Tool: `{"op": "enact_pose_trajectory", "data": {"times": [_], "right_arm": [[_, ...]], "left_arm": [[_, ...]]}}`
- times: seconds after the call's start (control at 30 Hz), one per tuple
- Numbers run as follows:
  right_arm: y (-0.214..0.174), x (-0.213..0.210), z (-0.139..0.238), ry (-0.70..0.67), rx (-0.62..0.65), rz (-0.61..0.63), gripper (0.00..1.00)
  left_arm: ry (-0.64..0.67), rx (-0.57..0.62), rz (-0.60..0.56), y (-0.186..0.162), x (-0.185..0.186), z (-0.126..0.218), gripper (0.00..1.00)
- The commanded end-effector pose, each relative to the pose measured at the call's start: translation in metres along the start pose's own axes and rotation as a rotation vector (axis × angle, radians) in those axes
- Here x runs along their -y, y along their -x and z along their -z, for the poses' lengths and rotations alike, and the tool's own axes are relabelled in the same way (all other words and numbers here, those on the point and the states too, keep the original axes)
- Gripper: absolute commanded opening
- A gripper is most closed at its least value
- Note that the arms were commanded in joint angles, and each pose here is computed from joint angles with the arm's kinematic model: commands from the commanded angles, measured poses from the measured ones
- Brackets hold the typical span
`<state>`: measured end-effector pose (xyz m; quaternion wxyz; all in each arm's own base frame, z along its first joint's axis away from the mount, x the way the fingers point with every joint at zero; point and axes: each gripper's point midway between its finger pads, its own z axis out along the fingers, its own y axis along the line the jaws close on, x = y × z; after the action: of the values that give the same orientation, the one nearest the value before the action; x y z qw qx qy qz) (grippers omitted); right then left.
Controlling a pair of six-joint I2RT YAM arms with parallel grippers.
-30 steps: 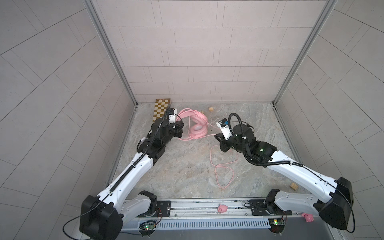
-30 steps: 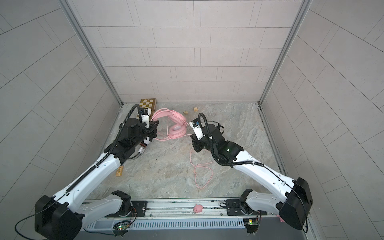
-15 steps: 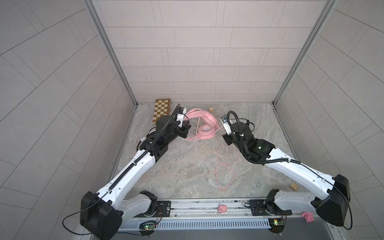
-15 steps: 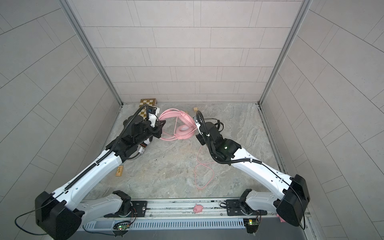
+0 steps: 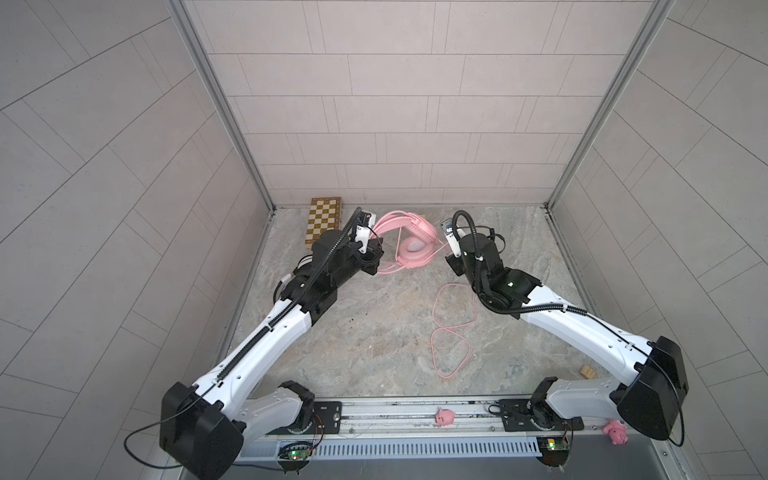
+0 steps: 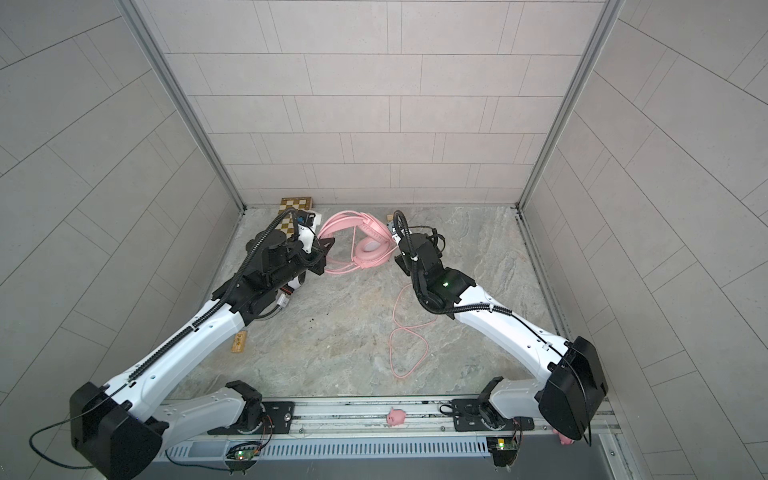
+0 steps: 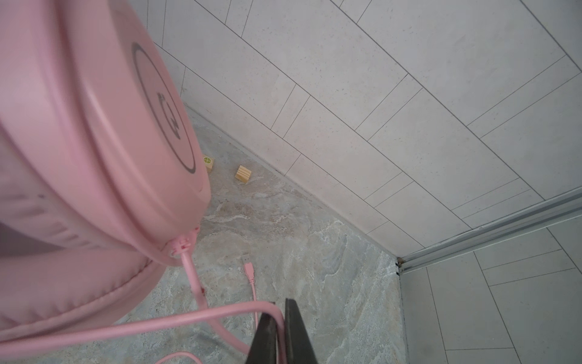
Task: Wrap the headphones
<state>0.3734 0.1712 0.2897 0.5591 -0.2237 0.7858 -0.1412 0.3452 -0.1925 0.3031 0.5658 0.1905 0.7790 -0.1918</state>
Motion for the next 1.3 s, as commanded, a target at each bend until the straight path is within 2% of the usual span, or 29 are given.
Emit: {"op": "enact_pose_trajectory", "data": {"times": [0.0,0.23,0.47,0.63,0.83,0.97,1.03,1.13,1.27], "right_arm": [[0.027,0.073,0.018,-0.247,0.071,-0.123,0.08],[0.012,0.092,0.028,-0.359,0.067,-0.129,0.09],[0.012,0.102,0.037,-0.364,0.101,-0.197,0.11],[0.020,0.105,0.042,-0.335,0.131,-0.221,0.08],[0.051,0.095,0.062,-0.196,0.245,-0.254,0.02],[0.058,0.085,0.063,-0.110,0.254,-0.291,0.02],[0.048,0.069,0.058,-0.040,0.225,-0.325,0.04],[0.013,0.035,0.039,0.067,0.137,-0.365,0.08],[-0.058,0.017,0.011,0.074,-0.072,-0.398,0.15]], "left_arm": [[0.026,-0.084,-0.072,-0.017,-0.006,0.007,0.00],[0.097,-0.095,-0.081,-0.019,-0.019,0.010,0.00],[0.118,-0.083,-0.084,-0.017,-0.022,0.014,0.00],[0.113,-0.086,-0.081,-0.018,-0.021,0.013,0.00],[0.085,-0.098,-0.076,-0.020,-0.016,0.009,0.00],[0.095,-0.099,-0.076,-0.019,-0.018,0.010,0.00],[0.109,-0.096,-0.080,-0.019,-0.020,0.012,0.00],[0.116,-0.067,-0.083,-0.012,-0.021,0.016,0.00],[0.103,-0.012,-0.076,-0.003,-0.018,0.024,0.00]]}}
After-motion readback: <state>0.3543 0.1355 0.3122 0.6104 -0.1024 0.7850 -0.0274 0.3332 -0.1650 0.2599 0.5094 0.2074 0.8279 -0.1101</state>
